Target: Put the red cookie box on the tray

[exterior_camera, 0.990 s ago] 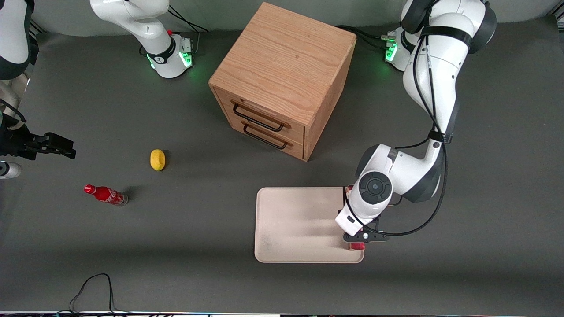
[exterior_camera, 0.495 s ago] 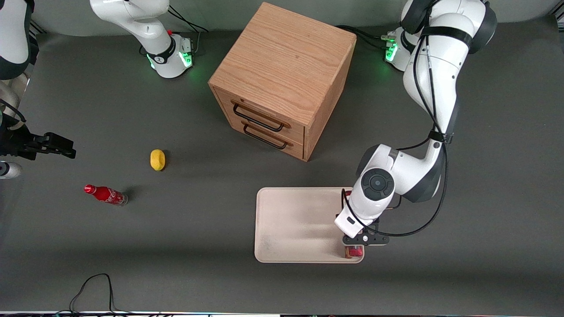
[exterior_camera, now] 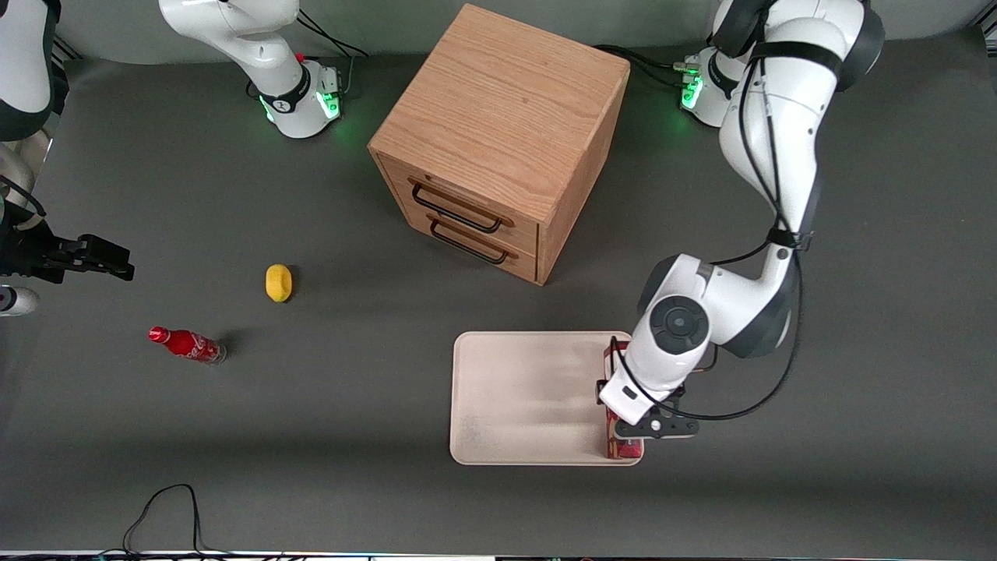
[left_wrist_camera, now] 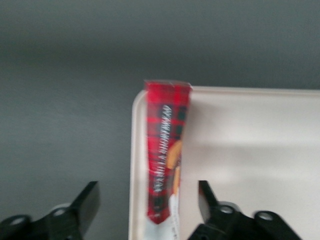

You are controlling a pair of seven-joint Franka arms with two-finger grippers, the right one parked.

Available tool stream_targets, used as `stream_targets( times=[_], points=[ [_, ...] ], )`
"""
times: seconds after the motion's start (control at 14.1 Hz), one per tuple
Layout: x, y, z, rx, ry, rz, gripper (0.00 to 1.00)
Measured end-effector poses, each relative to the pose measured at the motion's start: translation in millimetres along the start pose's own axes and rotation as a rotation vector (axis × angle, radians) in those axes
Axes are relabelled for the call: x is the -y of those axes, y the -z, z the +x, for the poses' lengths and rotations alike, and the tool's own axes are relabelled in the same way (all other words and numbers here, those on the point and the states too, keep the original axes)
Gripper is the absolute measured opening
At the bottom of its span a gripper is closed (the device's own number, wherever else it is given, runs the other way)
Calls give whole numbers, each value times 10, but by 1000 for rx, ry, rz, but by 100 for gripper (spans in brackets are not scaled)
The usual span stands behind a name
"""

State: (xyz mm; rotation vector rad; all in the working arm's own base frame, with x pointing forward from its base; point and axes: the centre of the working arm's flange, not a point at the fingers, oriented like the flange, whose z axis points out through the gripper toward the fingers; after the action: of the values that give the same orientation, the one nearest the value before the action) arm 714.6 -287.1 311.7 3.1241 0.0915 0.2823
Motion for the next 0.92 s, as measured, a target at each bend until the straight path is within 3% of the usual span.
stream_targets(
  times=[0.07,0.14,0.35,0.57,0.92],
  points=[
    [179,256,50,-4,31,-4,100],
    [428,528,67,10,71,0,100],
    [1547,1499,-15,72,189,60,100],
    [2471,2384,-283,112,134,92,100],
    [3105,2924,-805,163,31,49,100]
  ],
)
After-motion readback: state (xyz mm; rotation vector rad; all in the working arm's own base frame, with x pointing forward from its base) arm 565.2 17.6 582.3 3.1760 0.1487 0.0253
